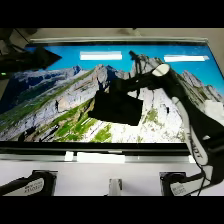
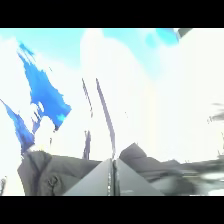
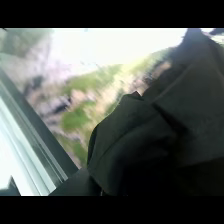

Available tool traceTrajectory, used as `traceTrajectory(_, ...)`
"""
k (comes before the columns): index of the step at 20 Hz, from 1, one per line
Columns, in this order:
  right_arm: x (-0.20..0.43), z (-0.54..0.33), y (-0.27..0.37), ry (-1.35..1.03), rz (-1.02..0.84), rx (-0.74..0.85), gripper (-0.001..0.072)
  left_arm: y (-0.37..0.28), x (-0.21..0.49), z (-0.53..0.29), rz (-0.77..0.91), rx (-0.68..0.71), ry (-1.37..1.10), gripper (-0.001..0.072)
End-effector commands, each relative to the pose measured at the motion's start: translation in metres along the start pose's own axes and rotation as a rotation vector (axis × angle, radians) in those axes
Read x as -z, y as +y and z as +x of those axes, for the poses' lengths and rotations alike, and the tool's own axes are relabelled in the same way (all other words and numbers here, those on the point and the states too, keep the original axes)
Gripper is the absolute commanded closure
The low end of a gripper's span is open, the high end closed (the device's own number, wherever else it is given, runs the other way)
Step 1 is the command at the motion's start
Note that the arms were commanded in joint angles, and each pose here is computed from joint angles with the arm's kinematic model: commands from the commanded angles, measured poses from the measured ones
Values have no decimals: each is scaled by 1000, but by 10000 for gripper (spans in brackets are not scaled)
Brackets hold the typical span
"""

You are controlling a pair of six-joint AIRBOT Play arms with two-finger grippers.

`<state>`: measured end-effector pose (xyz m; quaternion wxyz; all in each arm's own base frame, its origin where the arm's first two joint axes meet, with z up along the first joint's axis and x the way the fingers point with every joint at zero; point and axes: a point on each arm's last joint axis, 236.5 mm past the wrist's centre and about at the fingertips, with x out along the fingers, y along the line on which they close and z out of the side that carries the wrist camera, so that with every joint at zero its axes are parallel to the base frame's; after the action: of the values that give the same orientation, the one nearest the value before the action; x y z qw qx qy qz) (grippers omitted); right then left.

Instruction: Fold the shirts.

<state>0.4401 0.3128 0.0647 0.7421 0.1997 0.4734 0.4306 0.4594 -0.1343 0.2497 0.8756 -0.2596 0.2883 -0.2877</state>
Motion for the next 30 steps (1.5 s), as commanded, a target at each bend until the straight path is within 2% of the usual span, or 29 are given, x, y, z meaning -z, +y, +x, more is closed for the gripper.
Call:
traceTrajectory(1,12,70,-11,-15,110,-33,599,-17,-19,-59,70,-39,-83,677)
traceTrajectory(2,17,79,-12,-5,120,-31,362,-22,-20,-62,78,-35,-89,677)
traceTrajectory(3,20,82,-12,1,112,-32,82,-25,-20,-63,83,-33,-91,677)
traceTrajectory(4,22,80,-9,12,89,-41,53,-24,-20,-63,83,-33,-91,677)
traceTrajectory(7,39,34,-24,136,-10,0,53,-24,-20,-62,82,-33,-90,677)
traceTrajectory(8,46,8,-41,193,-47,65,52,-23,-20,-62,82,-34,-90,677)
traceTrajectory(10,67,-66,-99,322,-64,294,50,-22,-20,-63,83,-37,-91,677)
traceTrajectory(12,100,-140,-156,464,41,499,48,-21,-20,-62,83,-42,-89,677)
traceTrajectory(13,118,-157,-172,497,112,520,48,-21,-20,-62,83,-42,-88,677)
traceTrajectory(16,147,-127,-189,409,279,424,43,-21,-20,-62,83,-42,-88,677)
traceTrajectory(19,134,-81,-189,235,392,287,47,-21,-20,-62,83,-42,-88,676)
traceTrajectory(24,118,-50,-191,156,417,256,69,-21,-20,-62,83,-42,-88,676)
traceTrajectory(26,122,-31,-183,176,397,250,137,-20,-20,-62,83,-42,-89,676)
traceTrajectory(27,121,-28,-181,178,386,249,305,-20,-20,-62,83,-42,-89,676)
traceTrajectory(28,117,-29,-177,180,371,236,687,-20,-20,-62,83,-42,-89,676)
traceTrajectory(30,92,-43,-160,159,257,166,694,-20,-20,-62,83,-43,-89,676)
